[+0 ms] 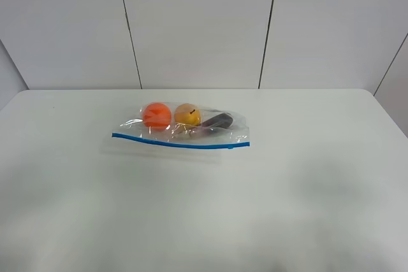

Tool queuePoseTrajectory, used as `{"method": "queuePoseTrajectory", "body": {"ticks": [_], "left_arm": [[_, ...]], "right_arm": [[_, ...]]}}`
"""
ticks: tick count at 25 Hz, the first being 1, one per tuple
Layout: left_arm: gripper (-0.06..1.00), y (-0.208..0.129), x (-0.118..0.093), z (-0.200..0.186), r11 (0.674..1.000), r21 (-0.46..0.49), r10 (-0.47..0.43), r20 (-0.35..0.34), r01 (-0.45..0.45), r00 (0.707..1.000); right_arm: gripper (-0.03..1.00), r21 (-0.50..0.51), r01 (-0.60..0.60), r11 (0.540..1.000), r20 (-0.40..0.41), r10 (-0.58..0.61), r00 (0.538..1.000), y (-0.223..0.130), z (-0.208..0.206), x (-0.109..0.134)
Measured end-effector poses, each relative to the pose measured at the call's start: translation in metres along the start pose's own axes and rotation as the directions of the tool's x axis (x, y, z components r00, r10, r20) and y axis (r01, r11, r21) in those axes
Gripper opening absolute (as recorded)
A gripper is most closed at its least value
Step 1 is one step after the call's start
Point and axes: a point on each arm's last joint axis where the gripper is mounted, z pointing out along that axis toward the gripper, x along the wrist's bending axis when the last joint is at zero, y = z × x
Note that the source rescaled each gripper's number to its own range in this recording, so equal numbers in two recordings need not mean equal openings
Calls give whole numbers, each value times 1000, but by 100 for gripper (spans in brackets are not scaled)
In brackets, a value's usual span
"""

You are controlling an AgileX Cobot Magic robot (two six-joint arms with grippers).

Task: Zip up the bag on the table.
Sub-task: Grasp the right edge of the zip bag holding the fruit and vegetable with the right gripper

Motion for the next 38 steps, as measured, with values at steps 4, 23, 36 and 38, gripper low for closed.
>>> {"method": "queuePoseTrajectory", "body": {"ticks": [4,23,36,38], "left_arm": [[100,0,0,0,1000,0,0,0,0,1000],[100,0,0,0,1000,0,0,0,0,1000],[100,0,0,0,1000,0,0,0,0,1000],[100,0,0,0,1000,0,0,0,0,1000]], "right_arm": [[93,0,0,1000,0,0,1000,0,0,0],[93,0,0,1000,0,0,1000,0,0,0],[93,0,0,1000,0,0,1000,0,0,0],[93,0,0,1000,0,0,1000,0,0,0]]}}
